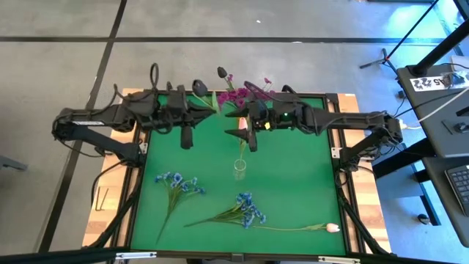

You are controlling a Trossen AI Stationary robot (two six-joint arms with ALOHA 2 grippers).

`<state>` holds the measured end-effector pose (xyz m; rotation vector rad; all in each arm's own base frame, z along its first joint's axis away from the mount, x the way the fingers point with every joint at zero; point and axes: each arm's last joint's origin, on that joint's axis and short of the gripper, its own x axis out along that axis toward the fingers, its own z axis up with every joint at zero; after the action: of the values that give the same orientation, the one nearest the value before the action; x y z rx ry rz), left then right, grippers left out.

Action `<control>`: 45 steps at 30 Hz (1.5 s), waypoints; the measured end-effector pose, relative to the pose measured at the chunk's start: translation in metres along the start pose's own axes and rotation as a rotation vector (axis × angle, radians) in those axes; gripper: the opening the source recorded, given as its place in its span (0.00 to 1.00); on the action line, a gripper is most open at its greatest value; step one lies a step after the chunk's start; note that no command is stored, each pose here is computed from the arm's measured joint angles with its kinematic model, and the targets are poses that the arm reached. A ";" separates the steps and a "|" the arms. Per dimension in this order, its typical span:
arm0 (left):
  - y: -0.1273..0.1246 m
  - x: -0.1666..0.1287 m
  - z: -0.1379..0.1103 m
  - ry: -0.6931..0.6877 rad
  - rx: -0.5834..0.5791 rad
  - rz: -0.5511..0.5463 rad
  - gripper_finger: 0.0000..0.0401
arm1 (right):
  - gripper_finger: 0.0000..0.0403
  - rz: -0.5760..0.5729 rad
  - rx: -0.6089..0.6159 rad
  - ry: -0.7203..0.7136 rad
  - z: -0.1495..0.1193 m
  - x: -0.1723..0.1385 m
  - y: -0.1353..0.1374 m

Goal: Sort flowers into vase by color
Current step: Put the black flower into the yellow vase

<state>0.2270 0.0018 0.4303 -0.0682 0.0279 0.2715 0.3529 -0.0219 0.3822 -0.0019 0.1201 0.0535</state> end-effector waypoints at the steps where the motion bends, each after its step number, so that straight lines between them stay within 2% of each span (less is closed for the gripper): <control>1: -0.001 0.002 0.000 -0.004 -0.001 -0.005 0.00 | 0.66 0.001 0.005 0.000 0.000 0.000 0.000; 7: -0.008 0.009 -0.004 0.005 0.009 -0.022 0.00 | 0.65 0.027 0.033 0.001 0.000 0.000 0.001; 10: -0.009 0.009 -0.004 0.002 0.008 -0.026 0.00 | 0.60 0.029 0.036 0.001 0.000 0.000 0.001; 19: -0.009 0.009 -0.004 0.003 0.008 -0.022 0.00 | 0.30 0.062 0.059 0.003 0.000 0.000 0.002; 30: -0.009 0.010 -0.005 0.003 0.000 -0.019 0.00 | 0.03 0.095 0.062 0.010 -0.001 0.000 0.003; 40: -0.008 0.010 -0.004 -0.001 -0.014 -0.008 0.00 | 0.01 0.094 0.060 0.007 0.000 0.000 0.003; 45: -0.005 0.001 -0.003 0.013 -0.031 0.000 0.08 | 0.01 0.024 0.021 -0.034 0.013 -0.016 0.003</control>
<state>0.2297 -0.0031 0.4278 -0.1010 0.0362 0.2714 0.3383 -0.0202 0.3968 0.0209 0.0865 0.0758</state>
